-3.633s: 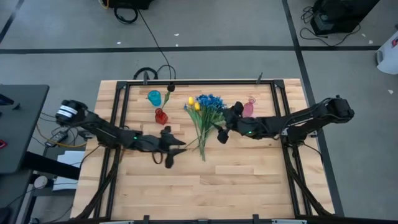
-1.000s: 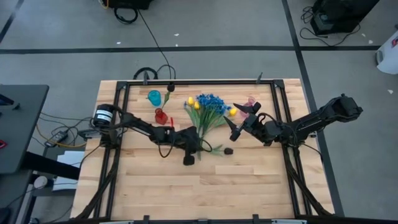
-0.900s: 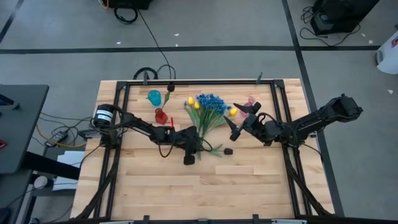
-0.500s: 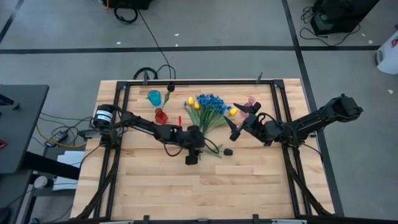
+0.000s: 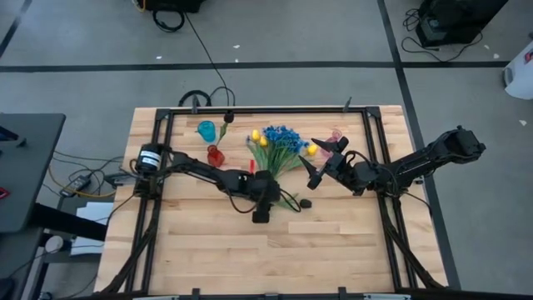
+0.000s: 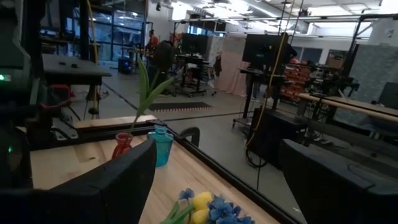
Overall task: Sort flowers into vase by color
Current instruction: Put the black flower into the red vase
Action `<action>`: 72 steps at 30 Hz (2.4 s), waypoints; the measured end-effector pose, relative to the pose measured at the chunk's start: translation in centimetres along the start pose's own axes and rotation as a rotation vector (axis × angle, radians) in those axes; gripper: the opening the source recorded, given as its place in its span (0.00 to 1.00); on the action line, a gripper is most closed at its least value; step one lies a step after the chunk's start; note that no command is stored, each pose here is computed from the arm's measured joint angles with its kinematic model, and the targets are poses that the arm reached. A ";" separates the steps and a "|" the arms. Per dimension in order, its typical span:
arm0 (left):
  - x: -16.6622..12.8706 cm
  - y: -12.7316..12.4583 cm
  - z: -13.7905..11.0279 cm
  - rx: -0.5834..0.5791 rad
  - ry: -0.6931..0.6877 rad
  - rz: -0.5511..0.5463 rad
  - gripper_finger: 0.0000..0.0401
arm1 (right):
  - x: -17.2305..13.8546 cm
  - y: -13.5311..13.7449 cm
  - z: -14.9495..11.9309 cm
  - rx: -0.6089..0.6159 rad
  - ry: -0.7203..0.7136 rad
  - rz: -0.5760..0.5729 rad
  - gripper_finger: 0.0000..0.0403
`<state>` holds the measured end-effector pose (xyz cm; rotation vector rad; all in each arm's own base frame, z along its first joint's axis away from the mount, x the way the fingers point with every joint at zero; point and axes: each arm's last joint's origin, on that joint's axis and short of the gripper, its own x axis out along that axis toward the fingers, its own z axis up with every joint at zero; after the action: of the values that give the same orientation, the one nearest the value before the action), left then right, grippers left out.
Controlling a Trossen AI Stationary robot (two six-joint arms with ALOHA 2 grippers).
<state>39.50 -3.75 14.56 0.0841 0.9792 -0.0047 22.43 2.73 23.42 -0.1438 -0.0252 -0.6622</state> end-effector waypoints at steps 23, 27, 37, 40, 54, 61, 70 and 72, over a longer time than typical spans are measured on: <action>-5.0 0.8 2.0 0.076 -0.104 0.108 0.01 | -1.6 0.8 1.1 -0.016 -0.042 -0.050 0.86; -8.6 2.3 2.7 0.075 -0.212 0.165 0.01 | -2.9 1.6 2.1 -0.014 -0.104 0.016 0.86; -21.9 4.9 2.6 0.007 -0.562 0.256 0.01 | -3.4 1.8 2.2 -0.005 -0.112 0.039 0.86; -24.8 5.1 2.0 0.017 -0.648 0.295 0.01 | -3.3 1.9 2.1 0.000 -0.107 0.052 0.86; -28.9 7.3 -7.9 -0.013 -1.109 0.346 0.01 | -2.3 1.6 1.6 0.052 -0.100 0.088 0.86; -28.3 9.1 -11.0 -0.083 -1.158 0.490 0.01 | -1.2 1.0 1.2 0.087 -0.098 0.124 0.86; -26.0 12.5 -13.7 -0.160 -1.184 0.574 0.01 | -0.5 0.6 0.9 0.102 -0.091 0.156 0.86; -25.6 13.3 -14.4 -0.183 -1.196 0.564 0.01 | -0.5 0.6 0.9 0.099 -0.089 0.155 0.86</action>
<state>13.85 9.68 28.73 0.1592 -0.2636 0.5003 22.46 3.63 24.22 -0.0788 -0.1313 -0.4979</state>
